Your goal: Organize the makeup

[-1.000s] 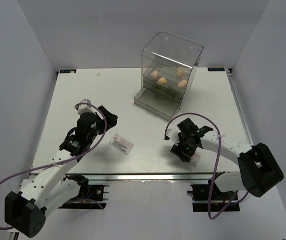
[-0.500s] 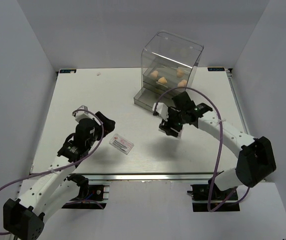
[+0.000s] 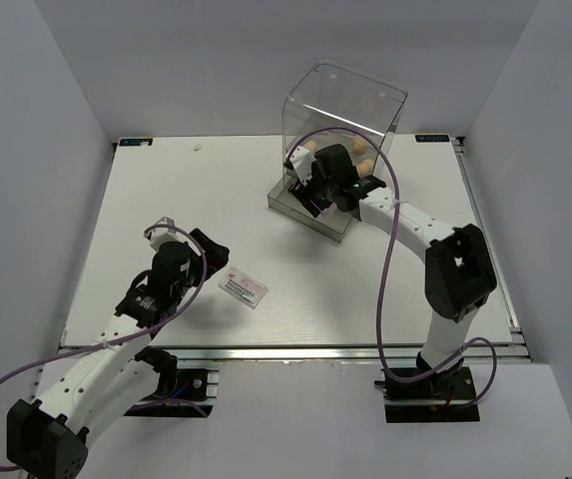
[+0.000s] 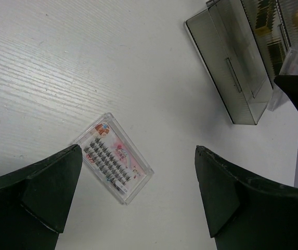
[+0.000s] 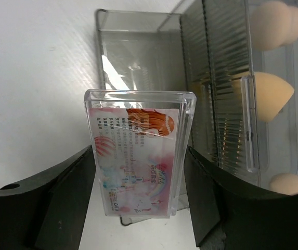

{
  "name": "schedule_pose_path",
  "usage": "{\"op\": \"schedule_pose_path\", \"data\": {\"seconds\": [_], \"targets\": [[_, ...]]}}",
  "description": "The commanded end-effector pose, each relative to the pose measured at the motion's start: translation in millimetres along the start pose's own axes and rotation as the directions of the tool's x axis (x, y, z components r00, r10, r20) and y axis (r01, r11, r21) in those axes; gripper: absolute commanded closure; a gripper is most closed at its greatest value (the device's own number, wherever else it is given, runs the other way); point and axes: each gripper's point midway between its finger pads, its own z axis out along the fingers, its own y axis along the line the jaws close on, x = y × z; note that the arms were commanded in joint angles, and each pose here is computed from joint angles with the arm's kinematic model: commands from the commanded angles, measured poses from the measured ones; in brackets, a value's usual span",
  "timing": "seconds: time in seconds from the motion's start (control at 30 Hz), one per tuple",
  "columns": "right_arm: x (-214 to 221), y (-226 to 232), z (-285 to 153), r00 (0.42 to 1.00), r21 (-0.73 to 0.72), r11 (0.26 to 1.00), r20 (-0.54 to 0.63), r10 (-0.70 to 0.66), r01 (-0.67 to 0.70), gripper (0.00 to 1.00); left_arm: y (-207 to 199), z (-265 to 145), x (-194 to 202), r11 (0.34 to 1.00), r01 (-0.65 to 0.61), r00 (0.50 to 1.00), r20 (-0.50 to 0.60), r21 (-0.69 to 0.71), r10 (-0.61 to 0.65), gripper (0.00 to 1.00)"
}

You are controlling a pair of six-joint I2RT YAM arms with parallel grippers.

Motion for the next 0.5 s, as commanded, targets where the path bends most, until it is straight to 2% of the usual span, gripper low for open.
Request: {"op": "schedule_pose_path", "data": {"seconds": [0.0, 0.07, 0.2, 0.33, 0.43, 0.47], "targets": [[-23.8, -36.5, 3.3, 0.997, 0.180, 0.983, 0.069, 0.018, -0.030, 1.00, 5.0, -0.4, 2.0, 1.000, 0.010, 1.000, 0.001, -0.008, -0.010, 0.02], [-23.8, -40.9, 6.6, 0.997, 0.207, 0.978, 0.081, 0.005, -0.021, 0.99, 5.3, 0.4, 3.0, 1.000, 0.012, 1.000, 0.000, -0.007, -0.012, 0.02], [-14.5, -45.1, 11.5, 0.996, 0.252, 0.967, 0.084, 0.002, -0.024, 0.88, 6.2, 2.7, 5.9, 1.000, 0.011, 1.000, -0.009, -0.008, -0.011, 0.02], [4.1, -38.1, 21.5, 0.999, 0.243, 0.970, 0.041, 0.012, -0.021, 0.79, 5.1, 5.3, 9.7, 1.000, 0.008, 1.000, -0.025, -0.004, -0.008, 0.02], [15.3, -32.5, 25.5, 1.000, 0.229, 0.973, 0.016, 0.007, -0.011, 0.64, 5.2, 5.6, 10.1, 1.000, 0.008, 1.000, -0.028, -0.004, -0.009, 0.02], [11.8, -34.1, 26.4, 0.999, 0.237, 0.971, 0.035, 0.004, -0.012, 0.53, 5.3, 5.3, 10.1, 1.000, 0.010, 1.000, -0.028, -0.004, -0.010, 0.02]]}}
